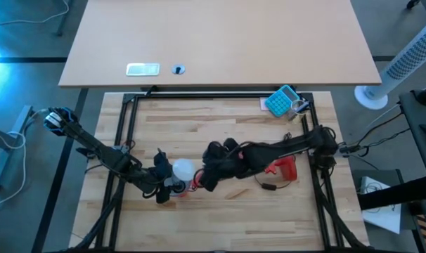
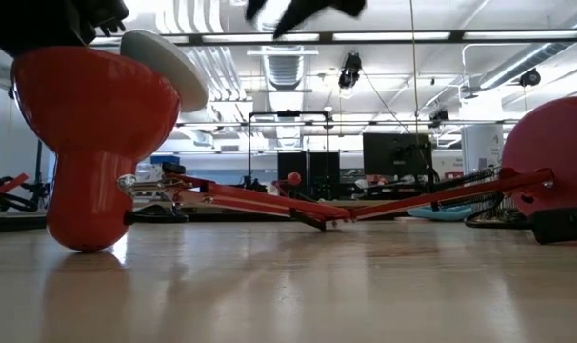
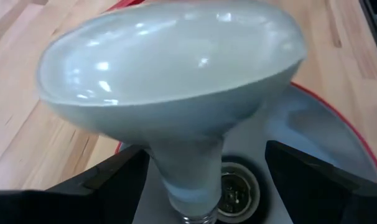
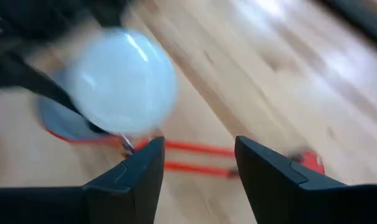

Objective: Screw lightbulb
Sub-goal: Insert the lightbulb into the orange desk lamp

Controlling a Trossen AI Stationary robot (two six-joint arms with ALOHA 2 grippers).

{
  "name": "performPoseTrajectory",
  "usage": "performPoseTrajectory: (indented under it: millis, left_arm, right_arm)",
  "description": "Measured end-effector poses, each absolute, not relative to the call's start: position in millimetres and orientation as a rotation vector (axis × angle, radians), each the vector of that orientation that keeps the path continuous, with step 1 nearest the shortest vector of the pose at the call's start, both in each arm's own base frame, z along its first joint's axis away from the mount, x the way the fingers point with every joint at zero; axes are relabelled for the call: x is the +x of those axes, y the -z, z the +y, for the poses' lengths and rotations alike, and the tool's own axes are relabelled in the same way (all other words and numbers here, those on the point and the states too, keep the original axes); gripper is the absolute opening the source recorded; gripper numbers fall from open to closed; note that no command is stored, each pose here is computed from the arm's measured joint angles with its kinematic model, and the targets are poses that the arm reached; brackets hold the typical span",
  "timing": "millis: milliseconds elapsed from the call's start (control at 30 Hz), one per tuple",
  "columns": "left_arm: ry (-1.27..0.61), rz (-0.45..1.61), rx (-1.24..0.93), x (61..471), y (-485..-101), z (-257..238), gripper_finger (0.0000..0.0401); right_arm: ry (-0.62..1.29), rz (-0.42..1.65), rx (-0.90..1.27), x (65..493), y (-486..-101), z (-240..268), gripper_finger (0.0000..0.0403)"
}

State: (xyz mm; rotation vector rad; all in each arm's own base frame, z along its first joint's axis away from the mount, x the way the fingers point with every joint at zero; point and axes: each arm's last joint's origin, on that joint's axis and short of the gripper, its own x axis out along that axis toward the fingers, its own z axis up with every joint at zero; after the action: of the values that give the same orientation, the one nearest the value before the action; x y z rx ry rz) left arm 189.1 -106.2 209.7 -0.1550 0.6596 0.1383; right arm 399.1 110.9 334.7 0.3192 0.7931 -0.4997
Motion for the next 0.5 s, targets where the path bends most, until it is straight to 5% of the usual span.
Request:
performPoseTrajectory:
  millis: [500]
  left_arm:
    - [-0.133, 0.767, -0.098, 187, -236, -106, 0.0311]
  right_arm:
    - [0.385, 0.752, 0.466, 417, -279, 114, 0.0191]
